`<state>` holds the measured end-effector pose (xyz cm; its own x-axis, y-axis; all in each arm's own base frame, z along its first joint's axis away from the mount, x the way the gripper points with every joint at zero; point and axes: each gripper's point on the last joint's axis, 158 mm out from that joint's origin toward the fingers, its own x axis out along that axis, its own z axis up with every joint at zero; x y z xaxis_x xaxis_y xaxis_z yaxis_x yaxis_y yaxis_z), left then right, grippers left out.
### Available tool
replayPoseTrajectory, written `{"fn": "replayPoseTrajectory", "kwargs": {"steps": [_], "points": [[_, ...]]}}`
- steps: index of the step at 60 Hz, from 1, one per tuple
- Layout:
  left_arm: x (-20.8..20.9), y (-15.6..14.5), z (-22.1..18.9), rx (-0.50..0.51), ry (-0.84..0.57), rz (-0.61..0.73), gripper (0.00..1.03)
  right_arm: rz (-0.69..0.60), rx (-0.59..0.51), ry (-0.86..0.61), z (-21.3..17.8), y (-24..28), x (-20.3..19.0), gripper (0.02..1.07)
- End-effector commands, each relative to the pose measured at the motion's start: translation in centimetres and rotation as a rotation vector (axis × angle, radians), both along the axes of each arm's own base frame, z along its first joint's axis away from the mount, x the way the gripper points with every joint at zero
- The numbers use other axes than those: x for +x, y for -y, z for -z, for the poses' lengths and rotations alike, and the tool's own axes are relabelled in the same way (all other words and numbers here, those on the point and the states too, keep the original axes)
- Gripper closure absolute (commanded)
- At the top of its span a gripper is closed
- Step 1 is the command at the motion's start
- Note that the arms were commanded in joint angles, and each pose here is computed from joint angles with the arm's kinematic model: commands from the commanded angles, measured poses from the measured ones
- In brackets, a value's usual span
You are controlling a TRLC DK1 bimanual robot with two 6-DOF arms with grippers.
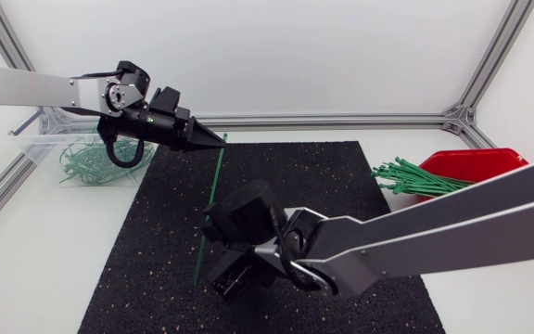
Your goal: Take a green cable tie from the red box, thread the tail through the head to close it, then place it in the transparent bin on the left.
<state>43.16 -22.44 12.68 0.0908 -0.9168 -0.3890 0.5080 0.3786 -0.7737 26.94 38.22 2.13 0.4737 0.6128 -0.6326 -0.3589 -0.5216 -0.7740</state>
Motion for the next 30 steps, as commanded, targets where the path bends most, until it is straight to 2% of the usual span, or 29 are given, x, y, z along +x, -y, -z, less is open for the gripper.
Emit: {"fn": "replayPoseTrajectory", "kwargs": {"steps": [1,21,30], "points": [[0.3,0.7,0.2,-0.016,-0.014,0.021,1.0,-0.024,-0.036,0.017,1.6,0.2,-0.8,0.29],[2.0,0.9,0.7,-0.009,-0.046,0.028,1.0,-0.037,-0.028,0.074,2.5,-1.5,-0.7,0.3],[1.8,1.3,0.7,-0.007,-0.056,0.038,1.0,-0.039,-0.017,0.092,2.5,-2.3,-0.3,0.34]]}}
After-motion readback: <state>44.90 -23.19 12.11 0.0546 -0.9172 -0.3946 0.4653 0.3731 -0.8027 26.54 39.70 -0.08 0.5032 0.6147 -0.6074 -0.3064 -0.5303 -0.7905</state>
